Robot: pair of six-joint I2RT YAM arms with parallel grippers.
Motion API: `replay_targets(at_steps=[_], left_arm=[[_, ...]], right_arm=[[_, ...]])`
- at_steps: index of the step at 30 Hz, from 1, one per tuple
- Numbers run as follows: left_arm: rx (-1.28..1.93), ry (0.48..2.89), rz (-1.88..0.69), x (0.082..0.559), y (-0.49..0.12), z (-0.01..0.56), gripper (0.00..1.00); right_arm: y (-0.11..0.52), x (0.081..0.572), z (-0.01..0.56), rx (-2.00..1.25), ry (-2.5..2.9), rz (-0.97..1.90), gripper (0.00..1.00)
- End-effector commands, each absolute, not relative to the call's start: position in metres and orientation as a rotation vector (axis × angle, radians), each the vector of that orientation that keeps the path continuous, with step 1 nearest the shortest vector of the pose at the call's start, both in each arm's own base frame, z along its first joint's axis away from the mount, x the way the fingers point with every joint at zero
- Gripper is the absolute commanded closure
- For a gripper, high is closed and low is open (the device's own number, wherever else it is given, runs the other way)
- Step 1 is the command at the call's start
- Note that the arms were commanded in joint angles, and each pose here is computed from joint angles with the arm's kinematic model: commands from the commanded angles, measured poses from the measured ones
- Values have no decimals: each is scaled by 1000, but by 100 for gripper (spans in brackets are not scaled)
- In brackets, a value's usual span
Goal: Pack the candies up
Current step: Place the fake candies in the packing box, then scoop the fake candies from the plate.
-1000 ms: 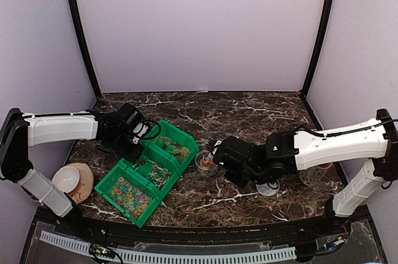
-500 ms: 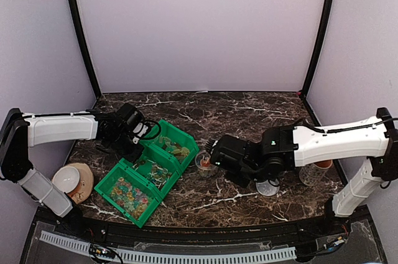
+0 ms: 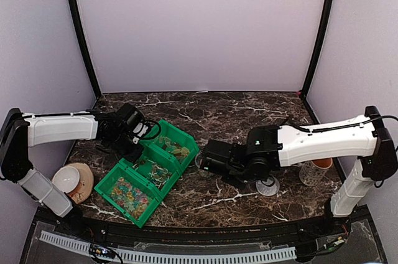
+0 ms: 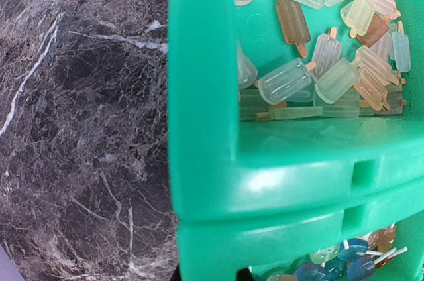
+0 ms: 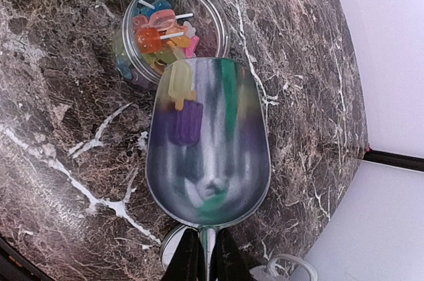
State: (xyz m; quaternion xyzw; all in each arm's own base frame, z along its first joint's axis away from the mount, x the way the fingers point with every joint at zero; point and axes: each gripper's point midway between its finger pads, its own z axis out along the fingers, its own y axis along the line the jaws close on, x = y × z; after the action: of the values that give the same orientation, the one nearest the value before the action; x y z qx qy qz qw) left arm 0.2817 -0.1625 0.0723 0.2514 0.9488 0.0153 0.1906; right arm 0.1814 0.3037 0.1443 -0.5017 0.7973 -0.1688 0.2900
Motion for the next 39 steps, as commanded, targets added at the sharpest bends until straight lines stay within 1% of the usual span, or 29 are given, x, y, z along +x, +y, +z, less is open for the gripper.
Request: replay_targets(at_steps=[1,13,20,27,39], left_arm=[[681,2598,27,290,-167,91,100],[682,2595,21,290,-167,92,100],[679,2594,21,290,-167,93,100],[684,2592,6,289,-169,93,100],[734,2571,29,284,-176,94,100]], right_arm=[[305,180,154,-1371,2095,-525,100],[316,188,177,-1357,2033,-552,100],[319,191,181,-1384,2006,-598,100],[350,199,198,-1375,1939,-528,100],[400,215,180,-1481,1846,-637,100]])
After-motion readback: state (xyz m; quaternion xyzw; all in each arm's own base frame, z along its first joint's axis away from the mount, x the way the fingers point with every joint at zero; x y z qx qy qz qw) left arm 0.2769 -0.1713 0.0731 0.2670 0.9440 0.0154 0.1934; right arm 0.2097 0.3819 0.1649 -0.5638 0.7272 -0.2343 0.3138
